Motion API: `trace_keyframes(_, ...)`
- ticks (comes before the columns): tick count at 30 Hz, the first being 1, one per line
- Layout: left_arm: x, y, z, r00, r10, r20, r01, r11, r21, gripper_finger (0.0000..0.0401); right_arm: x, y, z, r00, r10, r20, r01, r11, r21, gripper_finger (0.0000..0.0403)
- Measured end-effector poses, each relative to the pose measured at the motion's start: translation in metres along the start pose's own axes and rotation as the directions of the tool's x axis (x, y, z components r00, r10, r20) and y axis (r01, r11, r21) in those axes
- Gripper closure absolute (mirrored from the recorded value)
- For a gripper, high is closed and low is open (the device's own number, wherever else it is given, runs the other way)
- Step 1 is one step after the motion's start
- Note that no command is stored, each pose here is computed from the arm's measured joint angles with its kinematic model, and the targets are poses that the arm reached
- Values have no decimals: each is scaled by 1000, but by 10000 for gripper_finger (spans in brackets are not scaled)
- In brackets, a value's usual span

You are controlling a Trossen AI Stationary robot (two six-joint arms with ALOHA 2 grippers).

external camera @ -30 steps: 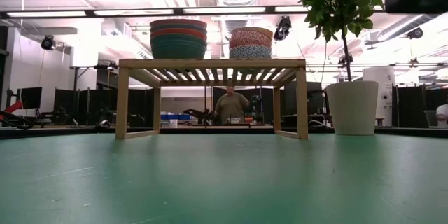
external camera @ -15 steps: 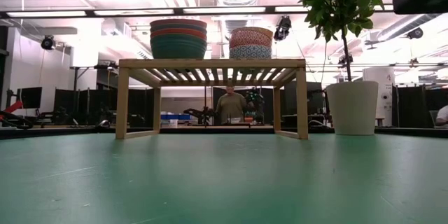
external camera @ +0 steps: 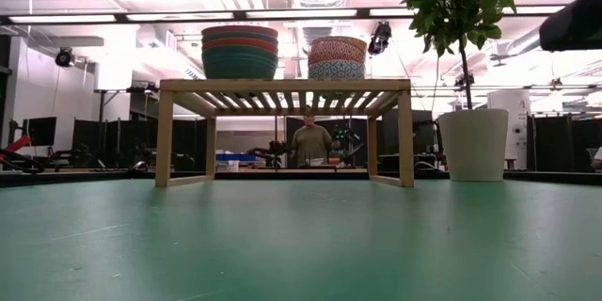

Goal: Place and stack bowls onto a shelf
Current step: Stack the small yellow bowl on the small blue bowl on the shelf

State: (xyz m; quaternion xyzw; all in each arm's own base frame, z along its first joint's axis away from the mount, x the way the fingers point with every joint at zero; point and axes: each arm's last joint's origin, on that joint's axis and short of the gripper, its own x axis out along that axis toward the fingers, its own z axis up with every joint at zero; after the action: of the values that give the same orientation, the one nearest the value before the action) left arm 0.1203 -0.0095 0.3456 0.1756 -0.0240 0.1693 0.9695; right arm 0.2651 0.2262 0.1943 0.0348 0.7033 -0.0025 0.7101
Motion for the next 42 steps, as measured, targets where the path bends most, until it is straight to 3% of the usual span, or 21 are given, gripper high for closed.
trace_keyframes(4, 0, 0, 0, 1000, 0, 0, 0, 1000, 0, 317, 0, 0, 2, 1000, 20, 0, -20, 1000, 3, 385)
trace_keyframes(12, 0, 0, 1, 1000, 3, 8, -3, 1000, -4, 317, -25, -14, 20, 994, 69, 87, -81, 987, 140, 393)
trace_keyframes(19, 5, -3, 1, 1000, 2, 6, -2, 1000, 4, 317, -87, -62, 55, 942, 55, 330, -149, 953, 265, 393)
trace_keyframes(25, 8, -5, 1, 1000, 0, 3, 0, 1000, 22, 317, -154, -125, 74, 831, -86, 549, -146, 919, 365, 392)
trace_keyframes(29, 8, -5, 1, 1000, 1, 5, -2, 1000, 23, 317, -198, -178, 77, 743, -244, 624, -134, 858, 495, 391)
trace_keyframes(36, 7, -4, 1, 1000, 2, 8, -3, 1000, 27, 317, -266, -264, 64, 585, -486, 649, -183, 701, 690, 391)
trace_keyframes(39, 7, -4, 1, 1000, 2, 6, -2, 1000, 31, 317, -284, -297, 52, 554, -554, 621, -198, 638, 745, 390)
trace_keyframes(42, 7, -4, 1, 1000, 1, 4, -1, 999, 33, 317, -290, -325, 40, 558, -604, 569, -188, 575, 796, 390)
